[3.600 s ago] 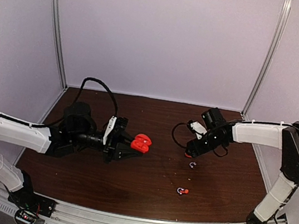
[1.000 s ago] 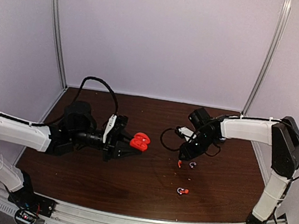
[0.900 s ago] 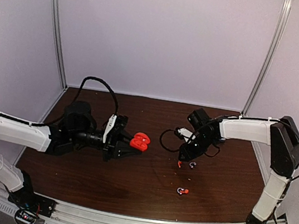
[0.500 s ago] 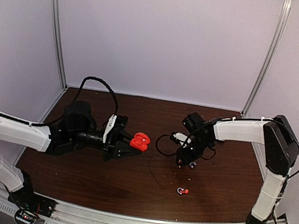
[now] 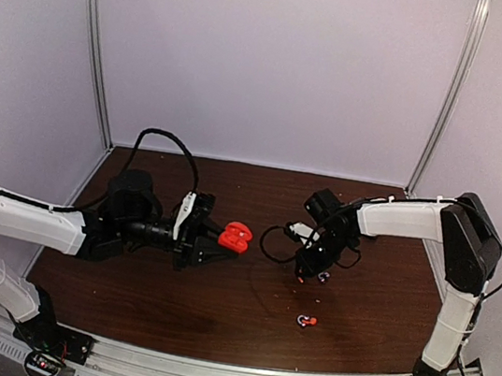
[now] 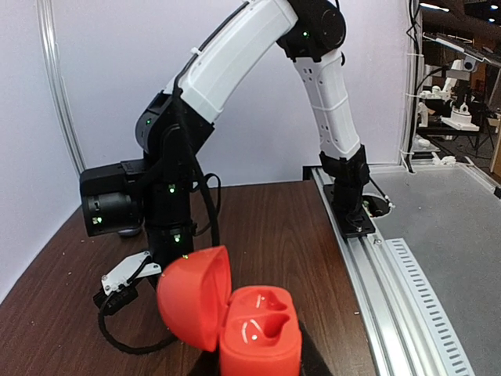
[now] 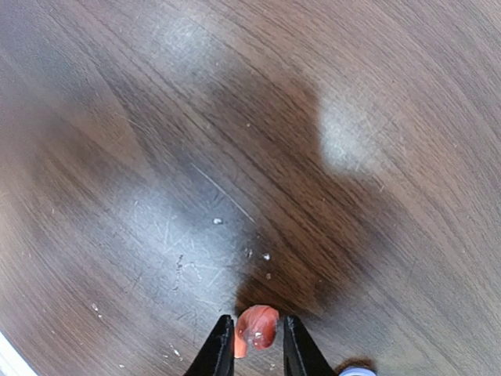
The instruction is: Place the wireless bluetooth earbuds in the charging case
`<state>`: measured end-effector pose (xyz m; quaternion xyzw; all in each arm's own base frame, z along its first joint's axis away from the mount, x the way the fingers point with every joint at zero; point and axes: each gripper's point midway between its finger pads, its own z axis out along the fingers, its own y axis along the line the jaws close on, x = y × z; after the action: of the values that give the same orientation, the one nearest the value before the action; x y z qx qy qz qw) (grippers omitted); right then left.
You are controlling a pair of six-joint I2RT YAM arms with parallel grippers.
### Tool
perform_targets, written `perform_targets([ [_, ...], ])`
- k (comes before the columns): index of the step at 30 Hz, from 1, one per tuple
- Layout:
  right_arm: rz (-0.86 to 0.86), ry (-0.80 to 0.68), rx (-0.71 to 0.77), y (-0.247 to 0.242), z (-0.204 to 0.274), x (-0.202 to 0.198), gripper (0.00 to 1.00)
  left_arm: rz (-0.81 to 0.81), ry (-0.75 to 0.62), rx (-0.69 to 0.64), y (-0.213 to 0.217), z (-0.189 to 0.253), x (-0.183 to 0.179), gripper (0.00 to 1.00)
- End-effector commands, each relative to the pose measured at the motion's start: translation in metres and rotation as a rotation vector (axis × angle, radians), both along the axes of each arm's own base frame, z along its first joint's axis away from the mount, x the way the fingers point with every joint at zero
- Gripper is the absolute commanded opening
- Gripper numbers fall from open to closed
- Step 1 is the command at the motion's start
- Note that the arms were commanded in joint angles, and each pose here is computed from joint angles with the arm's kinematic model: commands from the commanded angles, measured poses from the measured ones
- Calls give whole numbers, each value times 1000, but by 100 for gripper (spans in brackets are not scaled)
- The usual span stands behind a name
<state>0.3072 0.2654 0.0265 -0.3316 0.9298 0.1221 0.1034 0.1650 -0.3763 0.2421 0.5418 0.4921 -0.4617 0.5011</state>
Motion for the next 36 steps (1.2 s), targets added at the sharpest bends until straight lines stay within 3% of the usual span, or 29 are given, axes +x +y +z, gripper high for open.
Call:
perform_targets([
  [1, 4, -15, -34, 1, -2, 3, 24, 23, -29, -28, 2, 12, 5, 1],
  [20, 23, -60, -78, 7, 2, 2, 18, 37, -27, -18, 1, 10, 8, 1],
  [27, 31, -117, 39, 22, 32, 7, 16, 61, -55, -55, 6, 14, 8, 1],
  [36, 56, -259, 294, 44, 101, 12, 14, 124, -128, -128, 16, 23, 11, 2],
])
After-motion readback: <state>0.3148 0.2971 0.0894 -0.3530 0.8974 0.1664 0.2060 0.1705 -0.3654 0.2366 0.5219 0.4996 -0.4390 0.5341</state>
